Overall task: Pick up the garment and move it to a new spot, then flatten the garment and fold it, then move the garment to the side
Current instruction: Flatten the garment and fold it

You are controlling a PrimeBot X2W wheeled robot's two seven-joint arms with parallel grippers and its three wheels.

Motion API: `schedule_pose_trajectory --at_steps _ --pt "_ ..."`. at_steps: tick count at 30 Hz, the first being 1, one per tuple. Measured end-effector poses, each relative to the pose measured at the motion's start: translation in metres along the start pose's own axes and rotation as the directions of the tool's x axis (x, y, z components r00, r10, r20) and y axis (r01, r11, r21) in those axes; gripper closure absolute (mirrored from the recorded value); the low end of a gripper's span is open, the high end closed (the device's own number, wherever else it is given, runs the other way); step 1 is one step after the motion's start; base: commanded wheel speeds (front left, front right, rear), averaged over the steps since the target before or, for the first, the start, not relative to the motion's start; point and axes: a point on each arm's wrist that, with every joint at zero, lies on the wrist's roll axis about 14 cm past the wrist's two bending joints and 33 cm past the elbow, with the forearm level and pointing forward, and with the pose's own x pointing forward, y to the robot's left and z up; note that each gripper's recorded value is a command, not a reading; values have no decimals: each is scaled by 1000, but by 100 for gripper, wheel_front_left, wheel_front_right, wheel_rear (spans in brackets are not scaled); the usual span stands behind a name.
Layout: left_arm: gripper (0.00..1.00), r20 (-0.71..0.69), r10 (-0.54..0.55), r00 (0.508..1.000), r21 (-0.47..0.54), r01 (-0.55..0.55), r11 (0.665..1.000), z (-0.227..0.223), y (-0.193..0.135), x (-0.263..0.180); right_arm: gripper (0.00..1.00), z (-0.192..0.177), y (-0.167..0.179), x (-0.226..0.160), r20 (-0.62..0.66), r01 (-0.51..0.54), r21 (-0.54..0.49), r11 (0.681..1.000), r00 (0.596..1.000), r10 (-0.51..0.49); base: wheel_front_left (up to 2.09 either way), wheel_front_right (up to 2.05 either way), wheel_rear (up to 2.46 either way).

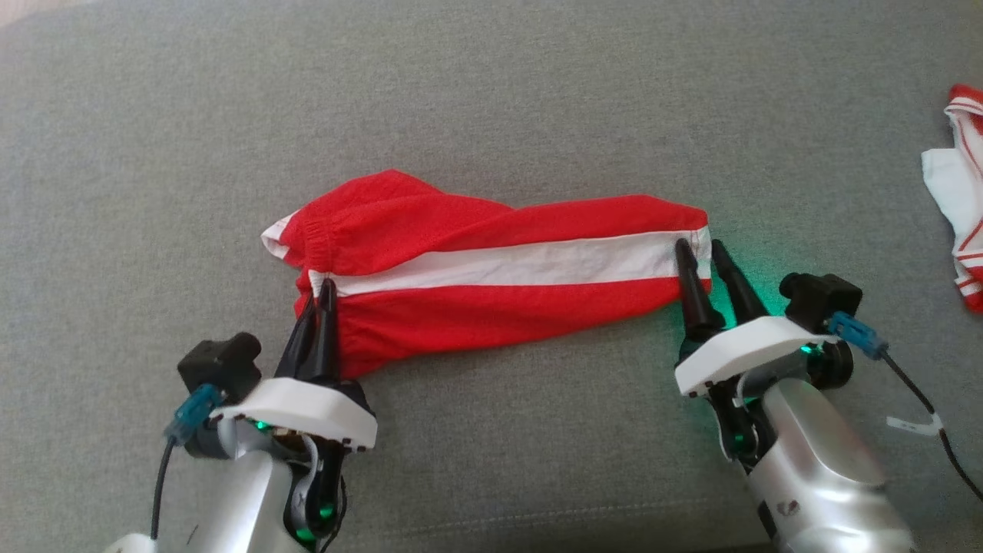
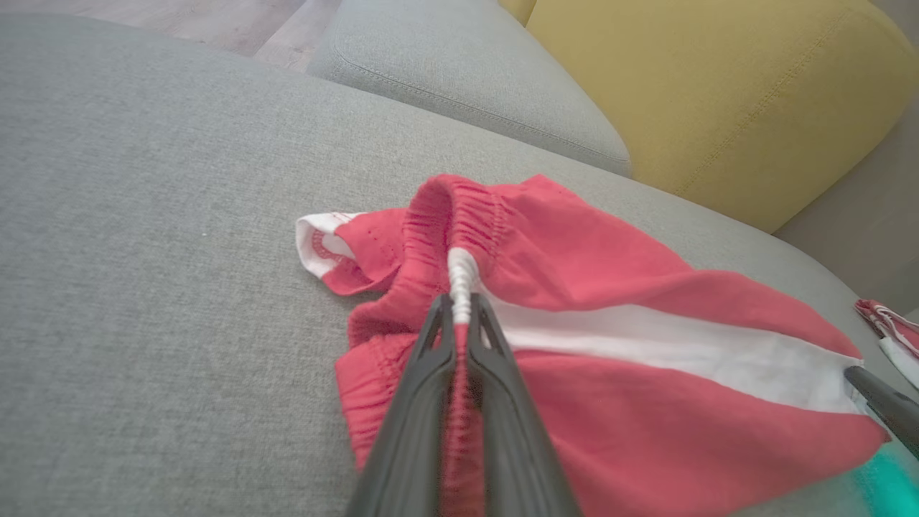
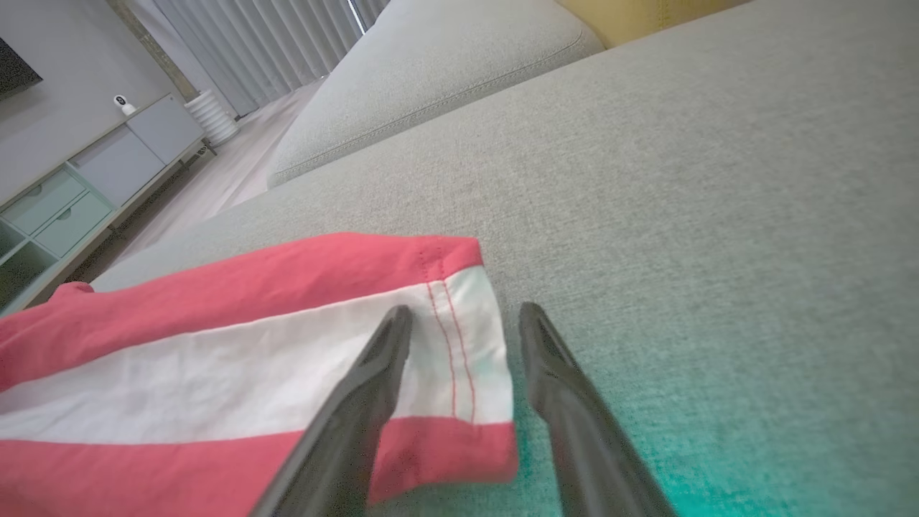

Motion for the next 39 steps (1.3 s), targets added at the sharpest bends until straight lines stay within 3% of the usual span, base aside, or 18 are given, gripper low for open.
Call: schedule_pose_trajectory --at_steps 1,7,15,21,25,31,39 --pt "100 -1 2 1000 0 -2 1000 0 1 0 100 -2 1 1 -8 -3 -3 1000 1000 3 0 0 0" --pt "100 19 1 1000 1 -1 1000 6 1 4 100 2 6 4 3 -19 -6 1000 1000 19 0 0 0" --pt "100 140 -55 989 47 49 998 48 -13 3 100 54 23 -2 157 -68 -28 997 985 72 0 0 0" --pt "100 333 -190 924 169 140 976 126 -42 7 100 129 34 -20 354 -106 -91 990 926 132 0 0 0" --pt "100 422 -292 858 280 183 942 184 -63 19 100 192 41 -26 479 -119 -178 977 857 192 0 0 0" --pt "100 471 -355 807 380 177 908 249 -80 53 100 272 64 -8 561 -124 -307 943 777 285 0 0 0" --pt "100 435 -340 834 406 155 901 255 -71 125 100 301 65 56 544 -67 -391 918 788 289 0 0 0"
